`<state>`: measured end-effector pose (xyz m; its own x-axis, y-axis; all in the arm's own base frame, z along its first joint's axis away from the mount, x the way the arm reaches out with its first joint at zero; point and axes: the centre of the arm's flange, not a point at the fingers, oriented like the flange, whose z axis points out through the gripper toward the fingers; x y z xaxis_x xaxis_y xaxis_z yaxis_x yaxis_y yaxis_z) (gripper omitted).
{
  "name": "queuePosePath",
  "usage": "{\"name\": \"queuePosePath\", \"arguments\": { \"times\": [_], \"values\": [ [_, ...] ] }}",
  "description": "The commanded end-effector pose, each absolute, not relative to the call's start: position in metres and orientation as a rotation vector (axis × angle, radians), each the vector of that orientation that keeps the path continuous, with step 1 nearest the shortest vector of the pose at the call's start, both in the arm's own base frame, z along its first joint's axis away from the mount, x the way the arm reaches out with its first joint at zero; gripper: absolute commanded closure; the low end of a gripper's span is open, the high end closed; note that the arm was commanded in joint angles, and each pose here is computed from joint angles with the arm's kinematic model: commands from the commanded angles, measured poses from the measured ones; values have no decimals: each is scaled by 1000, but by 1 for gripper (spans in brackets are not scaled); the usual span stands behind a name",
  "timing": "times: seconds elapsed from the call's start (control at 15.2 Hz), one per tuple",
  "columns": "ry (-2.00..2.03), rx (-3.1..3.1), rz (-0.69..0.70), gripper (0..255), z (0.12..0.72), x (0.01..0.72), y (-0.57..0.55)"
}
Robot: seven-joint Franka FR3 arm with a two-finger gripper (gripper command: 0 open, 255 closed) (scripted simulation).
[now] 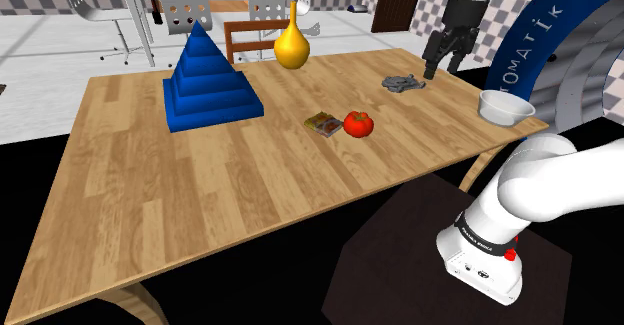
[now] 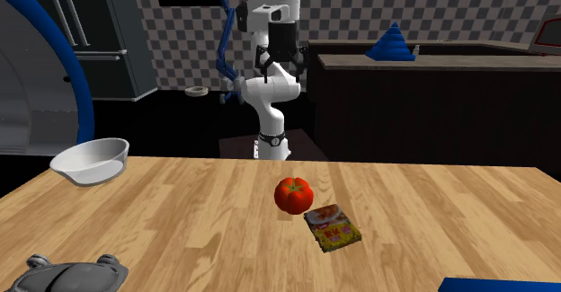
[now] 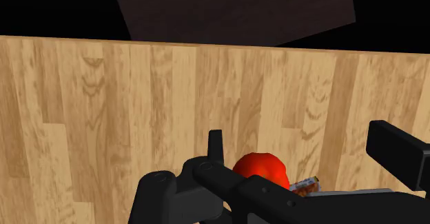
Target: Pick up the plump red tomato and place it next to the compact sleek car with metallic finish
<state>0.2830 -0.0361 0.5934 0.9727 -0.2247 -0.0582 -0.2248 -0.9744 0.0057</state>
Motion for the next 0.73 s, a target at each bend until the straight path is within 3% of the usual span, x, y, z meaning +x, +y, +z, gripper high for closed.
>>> {"name": "queuePosePath", "arguments": {
  "times": [0.0, 0.66],
  "values": [
    [355, -3119, 92, 0, 593, 283, -36],
    [394, -2741, -201, 0, 479, 302, -146]
  ]
}}
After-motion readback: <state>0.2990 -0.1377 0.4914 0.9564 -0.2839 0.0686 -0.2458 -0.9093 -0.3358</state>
